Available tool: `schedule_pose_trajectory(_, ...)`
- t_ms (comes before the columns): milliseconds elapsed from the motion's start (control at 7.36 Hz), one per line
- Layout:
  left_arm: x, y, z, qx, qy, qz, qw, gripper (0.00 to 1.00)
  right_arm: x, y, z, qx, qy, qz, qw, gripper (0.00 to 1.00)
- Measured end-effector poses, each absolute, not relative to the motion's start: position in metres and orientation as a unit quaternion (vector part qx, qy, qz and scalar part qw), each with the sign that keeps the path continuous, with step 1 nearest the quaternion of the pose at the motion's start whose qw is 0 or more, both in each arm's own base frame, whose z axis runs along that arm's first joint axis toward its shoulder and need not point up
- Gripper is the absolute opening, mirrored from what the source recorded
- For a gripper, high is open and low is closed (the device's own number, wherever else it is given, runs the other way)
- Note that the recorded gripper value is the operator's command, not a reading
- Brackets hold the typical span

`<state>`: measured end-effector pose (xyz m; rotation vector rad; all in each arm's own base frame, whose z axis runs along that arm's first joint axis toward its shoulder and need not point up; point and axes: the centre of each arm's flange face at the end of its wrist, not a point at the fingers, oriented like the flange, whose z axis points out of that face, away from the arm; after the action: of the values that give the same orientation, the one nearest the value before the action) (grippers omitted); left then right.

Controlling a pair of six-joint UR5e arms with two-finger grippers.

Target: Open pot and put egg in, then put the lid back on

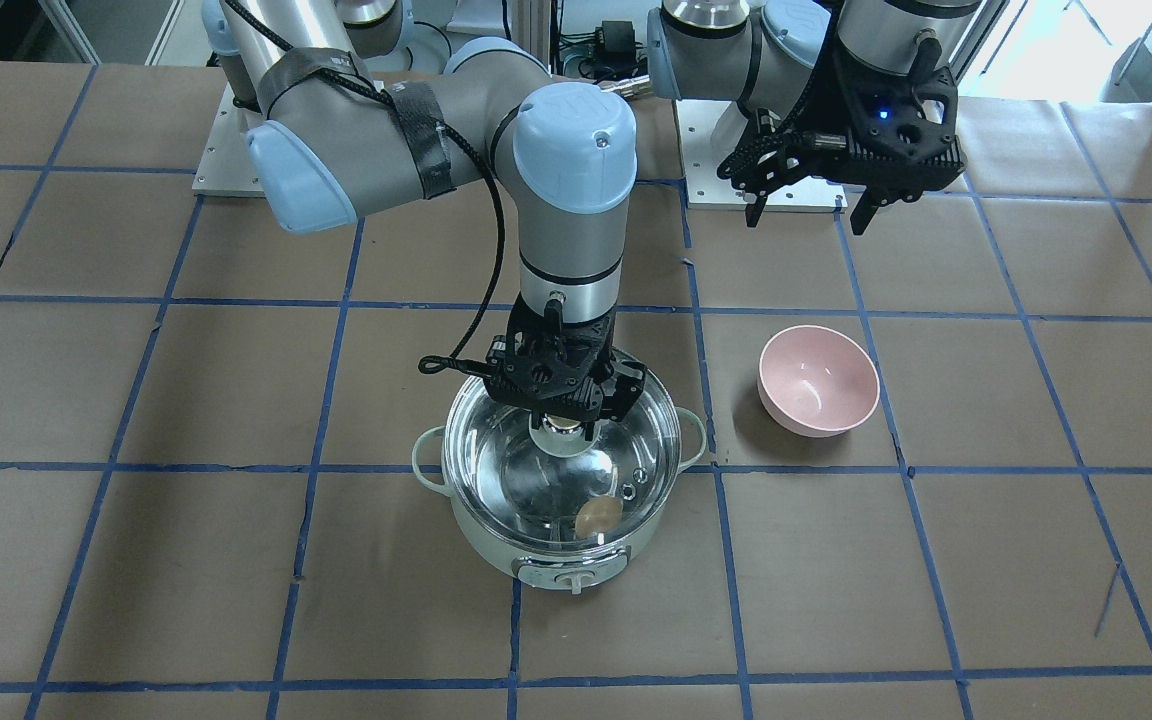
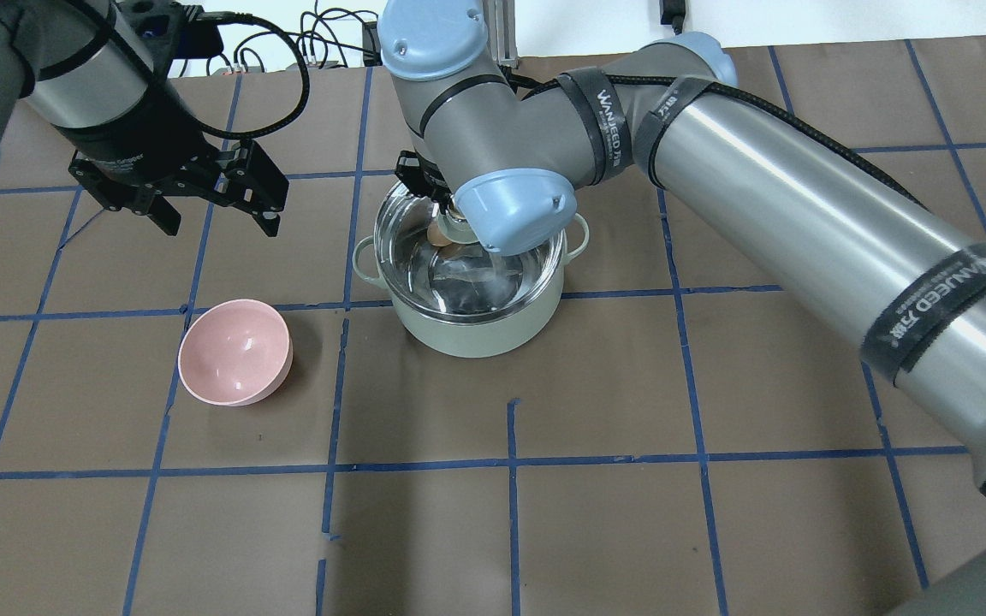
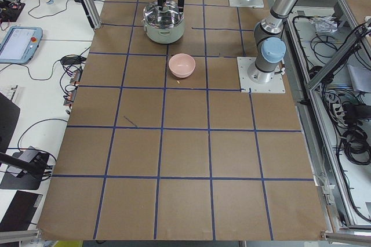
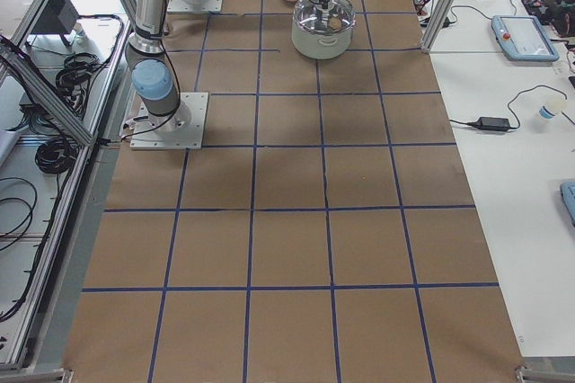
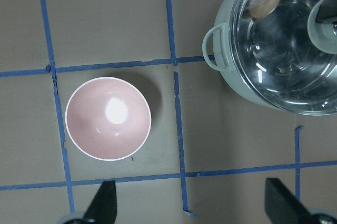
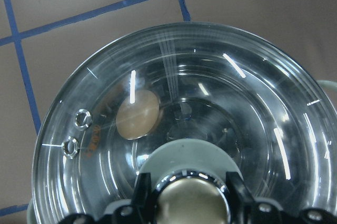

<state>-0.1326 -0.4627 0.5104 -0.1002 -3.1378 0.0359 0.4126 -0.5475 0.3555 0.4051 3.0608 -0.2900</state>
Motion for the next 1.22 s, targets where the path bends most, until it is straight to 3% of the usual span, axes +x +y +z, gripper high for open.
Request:
schedule_pose_trajectory(407,-0.132,-0.463,0.511,-0.031,-0.999,0.011,0.000,1.00,0.412,-0.547,0.353,0.130,0.987,-0.092,0.019,0.65)
schedule_pose_trajectory(815,-0.132,-0.463,0.510,-0.032,-0.999,0.010,-0.003,1.00,0.400,-0.551,0.369,0.119,0.987,-0.104,0.020,0.80)
schedule_pose_trajectory(1222,-0.131,-0.463,0.510,-0.032,-0.999,0.010,-0.003,1.00,0.335,-0.564,0.424,0.103,0.985,-0.137,0.023,0.99)
